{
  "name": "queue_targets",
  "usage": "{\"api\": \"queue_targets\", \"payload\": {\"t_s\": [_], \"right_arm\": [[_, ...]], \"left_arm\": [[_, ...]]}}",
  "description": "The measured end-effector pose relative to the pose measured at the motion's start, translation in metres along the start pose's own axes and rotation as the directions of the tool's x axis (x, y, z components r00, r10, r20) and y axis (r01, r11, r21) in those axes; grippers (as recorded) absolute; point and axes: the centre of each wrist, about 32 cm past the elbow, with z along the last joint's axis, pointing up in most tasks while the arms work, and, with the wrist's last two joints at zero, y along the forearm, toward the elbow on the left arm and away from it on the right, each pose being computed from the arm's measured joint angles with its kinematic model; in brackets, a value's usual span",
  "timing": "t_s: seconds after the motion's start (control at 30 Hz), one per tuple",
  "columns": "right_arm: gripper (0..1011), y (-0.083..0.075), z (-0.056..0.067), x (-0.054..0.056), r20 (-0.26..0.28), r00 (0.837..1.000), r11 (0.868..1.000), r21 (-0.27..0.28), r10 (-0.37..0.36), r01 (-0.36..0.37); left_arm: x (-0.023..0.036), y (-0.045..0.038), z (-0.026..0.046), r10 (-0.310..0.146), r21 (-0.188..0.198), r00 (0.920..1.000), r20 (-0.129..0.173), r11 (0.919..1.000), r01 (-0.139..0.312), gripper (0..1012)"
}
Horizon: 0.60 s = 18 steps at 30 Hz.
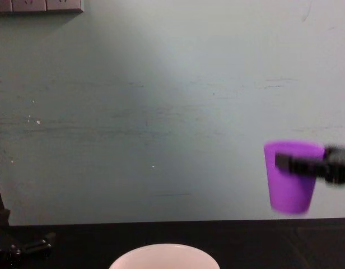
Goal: Pick up the cup and pour the mung beans from the cup into the bowl.
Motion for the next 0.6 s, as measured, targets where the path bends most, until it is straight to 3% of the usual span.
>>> {"api": "queue_targets", "payload": {"t_s": [0.2, 0.4, 0.6], "right_arm": [[716, 0.000, 0.040, -0.001, 0.013, 1.000, 1.000, 0.013, -0.014, 0.014], [716, -0.001, 0.059, 0.003, 0.007, 1.000, 1.000, 0.018, -0.025, 0.025], [716, -0.002, 0.065, 0.006, 0.010, 1.000, 1.000, 0.024, -0.019, 0.019]], "left_arm": [[0.0000, 0.0000, 0.0000, 0.000, 0.000, 1.0000, 0.000, 1.0000, 0.000, 1011], [0.0000, 0.0000, 0.0000, 0.000, 0.000, 1.0000, 0.000, 1.0000, 0.000, 1011], [0.0000, 0.0000, 0.0000, 0.000, 0.000, 1.0000, 0.000, 1.0000, 0.000, 1011]]}}
